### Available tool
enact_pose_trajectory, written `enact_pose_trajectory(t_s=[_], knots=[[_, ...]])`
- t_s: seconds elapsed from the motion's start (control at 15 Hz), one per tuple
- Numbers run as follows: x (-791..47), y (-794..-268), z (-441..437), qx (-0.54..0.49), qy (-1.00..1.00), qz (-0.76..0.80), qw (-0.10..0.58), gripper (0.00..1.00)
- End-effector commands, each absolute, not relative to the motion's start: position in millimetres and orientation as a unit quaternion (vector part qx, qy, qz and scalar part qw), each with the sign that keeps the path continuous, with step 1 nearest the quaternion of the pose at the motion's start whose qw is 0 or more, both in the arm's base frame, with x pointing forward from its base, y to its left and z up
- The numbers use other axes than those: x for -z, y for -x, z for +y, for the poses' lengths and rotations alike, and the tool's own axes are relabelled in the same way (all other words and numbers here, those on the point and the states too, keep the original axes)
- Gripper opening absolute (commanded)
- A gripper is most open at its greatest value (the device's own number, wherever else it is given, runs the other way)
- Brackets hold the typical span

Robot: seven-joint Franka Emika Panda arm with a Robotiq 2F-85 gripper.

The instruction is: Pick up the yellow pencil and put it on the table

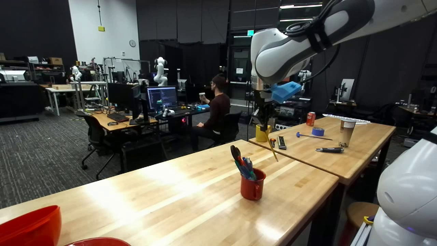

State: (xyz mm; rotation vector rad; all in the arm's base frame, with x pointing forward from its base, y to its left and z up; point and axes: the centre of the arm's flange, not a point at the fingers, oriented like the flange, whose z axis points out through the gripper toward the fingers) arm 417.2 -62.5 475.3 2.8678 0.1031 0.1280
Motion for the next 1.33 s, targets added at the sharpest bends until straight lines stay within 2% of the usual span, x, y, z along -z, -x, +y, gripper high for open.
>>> enact_pose_trajectory(t_s=[0.0,0.07,0.13,0.2,0.4,0.73,0.87,1.27], knots=[[-480.2,-420.3,-63.7,-0.036,-0.989,0.024,0.141,0.02],[-480.6,-419.9,-62.4,-0.037,-0.989,0.023,0.14,0.02],[-481.2,-419.1,-60.5,-0.036,-0.989,0.022,0.138,0.34],[-481.6,-418.6,-58.2,-0.037,-0.989,0.022,0.138,0.35],[-484.2,-417.7,-50.7,-0.039,-0.99,0.026,0.136,0.51],[-490.5,-415.9,-33.6,-0.049,-0.989,0.046,0.132,0.87],[-492.2,-416.8,-27.8,-0.058,-0.99,0.056,0.12,0.98],[-493.8,-417.9,-10.0,-0.064,-0.995,0.067,0.047,1.0]])
